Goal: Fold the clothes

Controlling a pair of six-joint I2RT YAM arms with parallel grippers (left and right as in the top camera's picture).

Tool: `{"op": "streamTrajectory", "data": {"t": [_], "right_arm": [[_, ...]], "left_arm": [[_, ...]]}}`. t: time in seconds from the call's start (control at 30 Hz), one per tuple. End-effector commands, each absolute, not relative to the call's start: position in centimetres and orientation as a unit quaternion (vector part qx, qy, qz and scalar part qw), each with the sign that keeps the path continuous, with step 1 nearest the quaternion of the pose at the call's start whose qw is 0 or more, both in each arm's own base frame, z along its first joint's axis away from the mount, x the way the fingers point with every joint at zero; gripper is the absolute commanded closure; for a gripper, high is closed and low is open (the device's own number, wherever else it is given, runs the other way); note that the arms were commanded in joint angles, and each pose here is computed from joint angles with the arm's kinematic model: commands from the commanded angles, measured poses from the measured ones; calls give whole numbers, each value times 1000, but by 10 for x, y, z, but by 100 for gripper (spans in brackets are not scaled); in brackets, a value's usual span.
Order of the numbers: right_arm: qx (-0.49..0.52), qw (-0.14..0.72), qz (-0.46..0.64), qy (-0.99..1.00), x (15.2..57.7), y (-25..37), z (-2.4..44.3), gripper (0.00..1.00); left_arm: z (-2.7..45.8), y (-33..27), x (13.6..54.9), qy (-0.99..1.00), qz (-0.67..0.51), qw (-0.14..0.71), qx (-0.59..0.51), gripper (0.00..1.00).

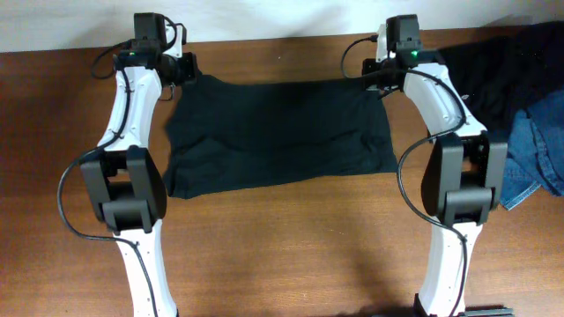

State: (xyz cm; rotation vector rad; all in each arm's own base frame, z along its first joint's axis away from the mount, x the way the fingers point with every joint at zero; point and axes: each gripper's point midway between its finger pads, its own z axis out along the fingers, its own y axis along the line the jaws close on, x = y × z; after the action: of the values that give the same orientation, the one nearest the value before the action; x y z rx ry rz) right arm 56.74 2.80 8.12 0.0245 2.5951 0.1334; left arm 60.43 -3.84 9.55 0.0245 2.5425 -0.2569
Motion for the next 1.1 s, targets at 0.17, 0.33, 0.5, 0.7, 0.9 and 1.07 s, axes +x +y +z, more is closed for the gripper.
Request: {"op": "streamTrajectory", "data": {"t": [0.17,0.33,0.5,0.7,0.9,1.07], "right_arm": [[1,244,48,969,548,32,91,96],[1,237,47,970,543,32,95,96],[0,233,49,971,533,33,109,96],[-15,217,50,975,515,45,123,96],[-31,183,52,981,497,62,119,96],[-38,160,48,985,485,68,115,96]], "left_arm": [[137,-36,594,948,-99,301,9,100],[148,-36,585,950,-101,295,9,100],[153,-36,566,958,-101,268,6,100],[144,-36,546,969,-101,224,0,100],[134,-35,523,980,-101,173,-7,100],[127,-35,502,987,-100,128,-11,100]]}}
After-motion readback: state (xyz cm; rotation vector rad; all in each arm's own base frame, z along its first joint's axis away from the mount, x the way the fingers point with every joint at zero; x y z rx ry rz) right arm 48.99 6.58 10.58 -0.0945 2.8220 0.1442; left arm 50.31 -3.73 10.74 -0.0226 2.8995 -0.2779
